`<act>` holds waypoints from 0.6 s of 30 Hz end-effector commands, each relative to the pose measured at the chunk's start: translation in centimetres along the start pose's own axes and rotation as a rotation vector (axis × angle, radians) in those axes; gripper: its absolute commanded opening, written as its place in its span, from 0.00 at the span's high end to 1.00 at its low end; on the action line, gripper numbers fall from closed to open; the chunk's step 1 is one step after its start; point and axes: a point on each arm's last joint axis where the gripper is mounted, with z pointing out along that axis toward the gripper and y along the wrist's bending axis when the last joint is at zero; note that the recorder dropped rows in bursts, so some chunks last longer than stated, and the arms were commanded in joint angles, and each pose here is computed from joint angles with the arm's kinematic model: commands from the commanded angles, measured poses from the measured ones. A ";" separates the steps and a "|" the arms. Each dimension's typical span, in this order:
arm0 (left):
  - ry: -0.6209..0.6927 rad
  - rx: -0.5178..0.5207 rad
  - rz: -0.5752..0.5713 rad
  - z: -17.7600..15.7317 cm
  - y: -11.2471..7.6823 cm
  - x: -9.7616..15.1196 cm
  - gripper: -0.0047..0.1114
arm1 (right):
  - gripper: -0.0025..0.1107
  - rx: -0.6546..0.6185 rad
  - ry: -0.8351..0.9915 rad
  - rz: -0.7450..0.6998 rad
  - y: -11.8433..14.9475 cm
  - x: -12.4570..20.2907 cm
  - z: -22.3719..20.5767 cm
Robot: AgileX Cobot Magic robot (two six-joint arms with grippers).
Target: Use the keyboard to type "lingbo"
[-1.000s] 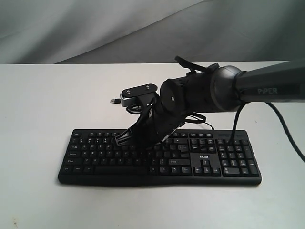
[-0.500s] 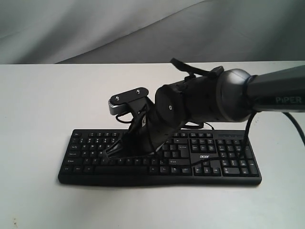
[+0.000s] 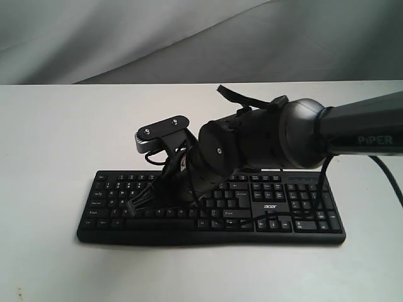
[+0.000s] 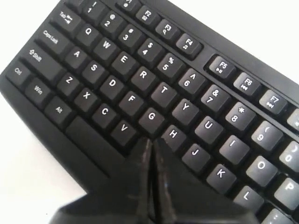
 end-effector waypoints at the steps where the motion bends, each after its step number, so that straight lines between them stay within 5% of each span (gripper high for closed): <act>1: -0.003 0.001 -0.012 0.0 0.0 0.1 0.96 | 0.98 0.005 -0.004 -0.009 0.0 0.1 0.4; 18: -0.003 0.001 -0.012 0.0 0.0 0.1 0.96 | 0.98 0.015 0.003 0.019 -0.6 0.3 1.1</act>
